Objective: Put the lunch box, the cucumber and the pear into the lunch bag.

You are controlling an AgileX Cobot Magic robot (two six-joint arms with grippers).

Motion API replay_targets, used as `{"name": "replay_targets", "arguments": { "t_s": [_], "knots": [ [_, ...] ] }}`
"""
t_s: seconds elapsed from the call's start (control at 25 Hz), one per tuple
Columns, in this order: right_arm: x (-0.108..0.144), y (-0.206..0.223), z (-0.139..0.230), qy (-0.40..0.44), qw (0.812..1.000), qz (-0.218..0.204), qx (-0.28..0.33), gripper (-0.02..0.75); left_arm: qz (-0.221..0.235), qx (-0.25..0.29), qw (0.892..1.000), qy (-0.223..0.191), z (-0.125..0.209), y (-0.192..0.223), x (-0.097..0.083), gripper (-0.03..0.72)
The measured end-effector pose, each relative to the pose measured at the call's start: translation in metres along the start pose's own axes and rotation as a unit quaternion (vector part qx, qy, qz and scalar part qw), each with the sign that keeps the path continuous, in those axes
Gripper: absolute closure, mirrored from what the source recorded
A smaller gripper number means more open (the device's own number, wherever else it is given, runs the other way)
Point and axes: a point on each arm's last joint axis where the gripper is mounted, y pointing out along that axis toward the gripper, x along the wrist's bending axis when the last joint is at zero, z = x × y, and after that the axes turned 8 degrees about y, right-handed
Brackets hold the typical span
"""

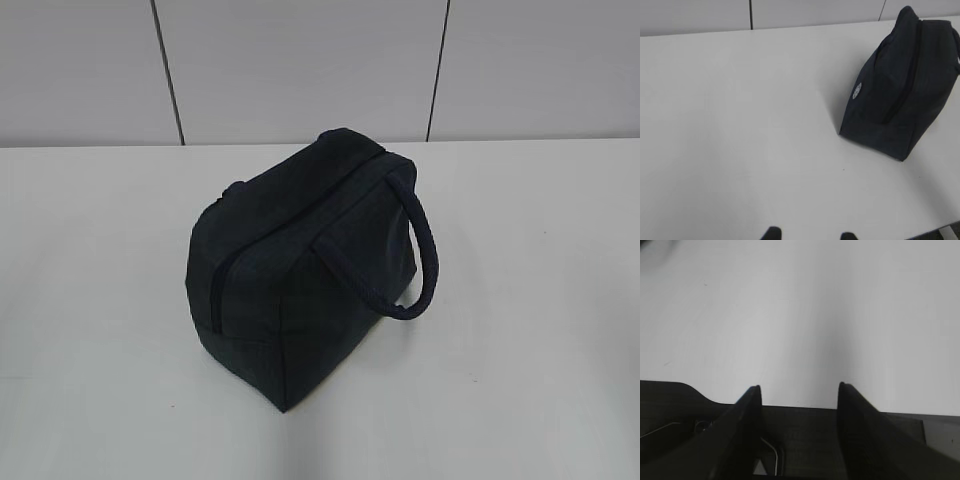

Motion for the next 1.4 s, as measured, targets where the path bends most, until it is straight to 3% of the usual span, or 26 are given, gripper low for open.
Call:
{"name": "replay_targets", "arguments": {
  "t_s": [0.24, 0.44, 0.72, 1.4],
  "knots": [
    [-0.003, -0.009, 0.050, -0.041, 0.994, -0.002, -0.106, 0.353, -0.011, -0.004, 1.000, 0.007, 0.017, 0.013, 0.001, 0.459],
    [-0.005, -0.010, 0.063, -0.044, 0.982, -0.001, -0.183, 0.353, -0.034, -0.032, 0.999, 0.015, 0.024, 0.008, 0.005, 0.459],
    [-0.004, -0.008, 0.064, -0.038, 0.982, -0.005, -0.186, 0.363, -0.032, -0.087, 0.996, 0.007, 0.035, -0.005, 0.006, 0.459],
    [-0.004, -0.008, 0.064, -0.031, 0.982, -0.009, -0.186, 0.372, 0.034, -0.092, 0.993, 0.061, 0.036, -0.006, -0.007, 0.459]
  ]
}}
